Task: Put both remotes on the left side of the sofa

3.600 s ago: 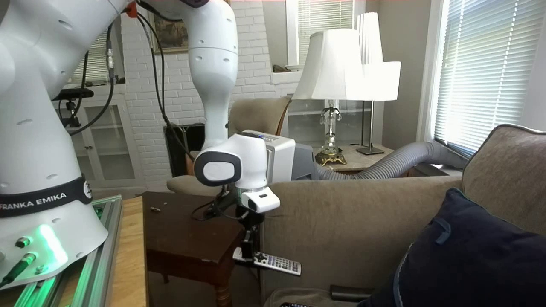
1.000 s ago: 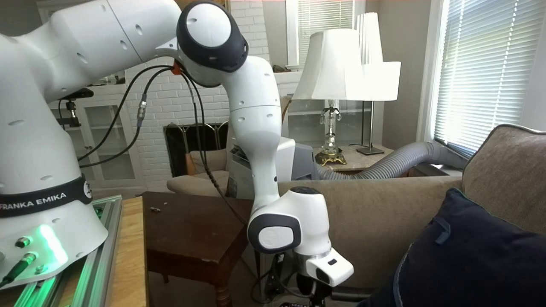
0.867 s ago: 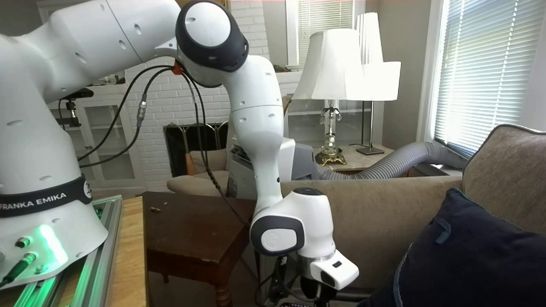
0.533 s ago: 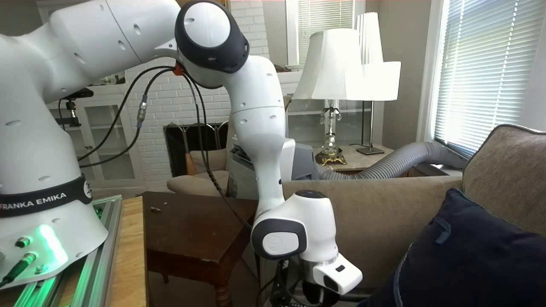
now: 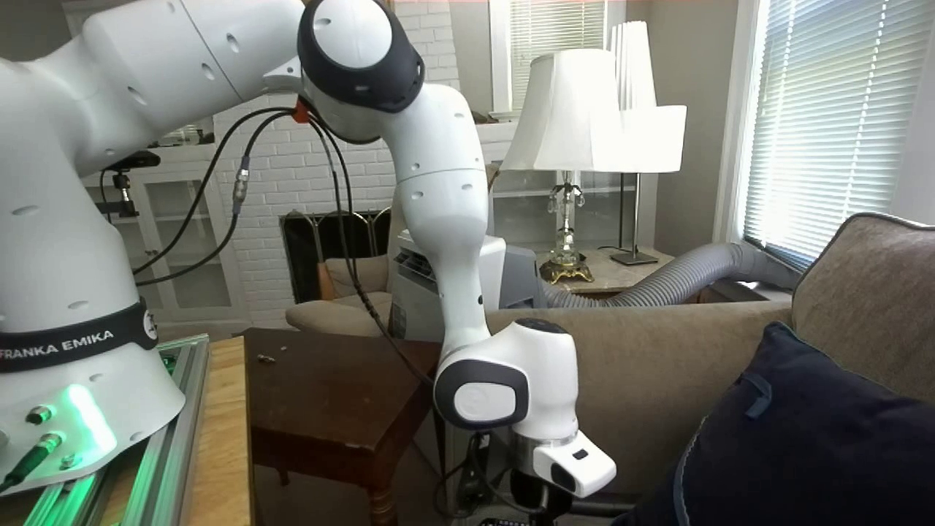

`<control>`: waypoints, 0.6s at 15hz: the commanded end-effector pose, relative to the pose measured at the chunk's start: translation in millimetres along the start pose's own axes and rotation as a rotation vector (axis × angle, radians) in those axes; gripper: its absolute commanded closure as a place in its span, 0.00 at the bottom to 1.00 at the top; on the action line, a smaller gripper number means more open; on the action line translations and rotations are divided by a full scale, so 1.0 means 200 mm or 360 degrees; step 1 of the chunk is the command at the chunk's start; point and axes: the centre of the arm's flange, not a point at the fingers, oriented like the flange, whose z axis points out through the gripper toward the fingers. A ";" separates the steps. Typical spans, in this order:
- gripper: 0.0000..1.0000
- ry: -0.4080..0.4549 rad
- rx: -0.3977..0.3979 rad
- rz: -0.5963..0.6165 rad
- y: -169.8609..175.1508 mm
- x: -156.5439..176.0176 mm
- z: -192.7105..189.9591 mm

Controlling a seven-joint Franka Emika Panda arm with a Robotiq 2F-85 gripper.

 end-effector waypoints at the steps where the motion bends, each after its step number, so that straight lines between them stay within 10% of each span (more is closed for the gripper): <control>1: 0.00 -0.0115 -0.0082 -0.0066 0.00 -0.10 -0.33; 9: 0.00 0.0097 0.0130 -0.0323 -0.12 -0.47 -0.92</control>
